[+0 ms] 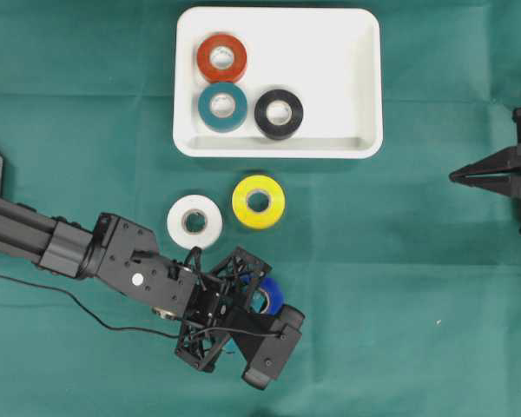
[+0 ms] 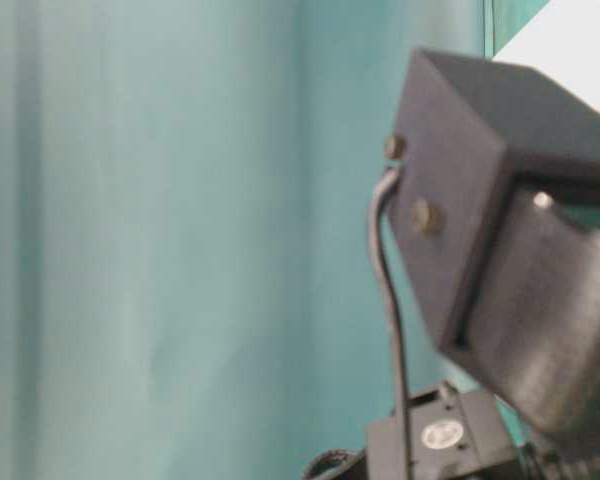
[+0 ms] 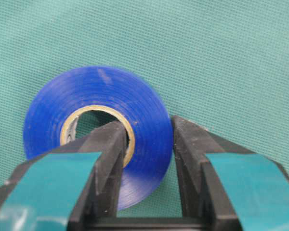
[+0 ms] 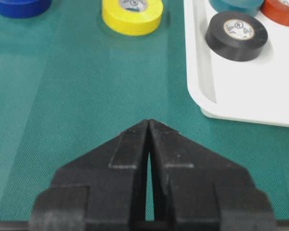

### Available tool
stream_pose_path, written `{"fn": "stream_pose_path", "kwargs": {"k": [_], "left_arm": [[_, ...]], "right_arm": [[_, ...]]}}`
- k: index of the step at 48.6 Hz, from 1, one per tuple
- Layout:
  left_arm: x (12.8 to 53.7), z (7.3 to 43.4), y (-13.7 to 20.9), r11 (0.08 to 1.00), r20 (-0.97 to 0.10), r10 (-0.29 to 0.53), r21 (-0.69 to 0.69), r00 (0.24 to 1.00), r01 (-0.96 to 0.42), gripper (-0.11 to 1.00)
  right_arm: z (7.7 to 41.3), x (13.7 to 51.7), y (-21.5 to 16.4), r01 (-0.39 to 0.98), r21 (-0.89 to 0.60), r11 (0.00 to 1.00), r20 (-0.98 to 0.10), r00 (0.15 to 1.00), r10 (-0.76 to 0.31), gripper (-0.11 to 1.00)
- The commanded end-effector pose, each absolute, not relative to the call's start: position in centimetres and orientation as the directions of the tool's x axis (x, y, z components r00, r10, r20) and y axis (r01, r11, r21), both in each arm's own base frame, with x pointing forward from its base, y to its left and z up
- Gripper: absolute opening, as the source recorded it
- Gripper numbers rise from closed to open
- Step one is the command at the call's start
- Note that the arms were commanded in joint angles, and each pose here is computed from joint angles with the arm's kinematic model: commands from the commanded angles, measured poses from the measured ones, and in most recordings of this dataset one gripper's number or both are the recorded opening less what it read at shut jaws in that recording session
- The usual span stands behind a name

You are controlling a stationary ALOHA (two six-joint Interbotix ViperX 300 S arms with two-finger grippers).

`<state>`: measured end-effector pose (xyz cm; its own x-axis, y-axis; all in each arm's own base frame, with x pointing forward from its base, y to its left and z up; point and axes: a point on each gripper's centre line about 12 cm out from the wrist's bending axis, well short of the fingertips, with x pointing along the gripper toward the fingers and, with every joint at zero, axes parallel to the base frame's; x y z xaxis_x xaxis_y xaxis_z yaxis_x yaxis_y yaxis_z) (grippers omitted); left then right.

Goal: Put the tape into the white case with the left arm.
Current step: 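Close the left gripper on the blue tape roll and lift it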

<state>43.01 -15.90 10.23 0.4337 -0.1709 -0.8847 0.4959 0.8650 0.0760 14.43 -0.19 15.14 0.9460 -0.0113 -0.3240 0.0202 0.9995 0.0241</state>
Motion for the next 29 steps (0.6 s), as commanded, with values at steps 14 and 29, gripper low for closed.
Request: {"fn": "stream_pose_path", "kwargs": {"k": [14,29], "left_arm": [[43.0,13.9,-16.6,0.859,-0.851,-0.197,0.089,0.486,0.504,0.26],[41.7,18.0,-16.3,0.854,-0.854,-0.199,0.089,0.480,0.512,0.26]], "right_arm": [[15.5,14.6,-0.2,0.019,0.024,1.000,-0.314,0.949,-0.011,-0.09],[15.5,14.6,-0.2,0.020,0.023,1.000,-0.312,0.950,-0.012,-0.09]]}}
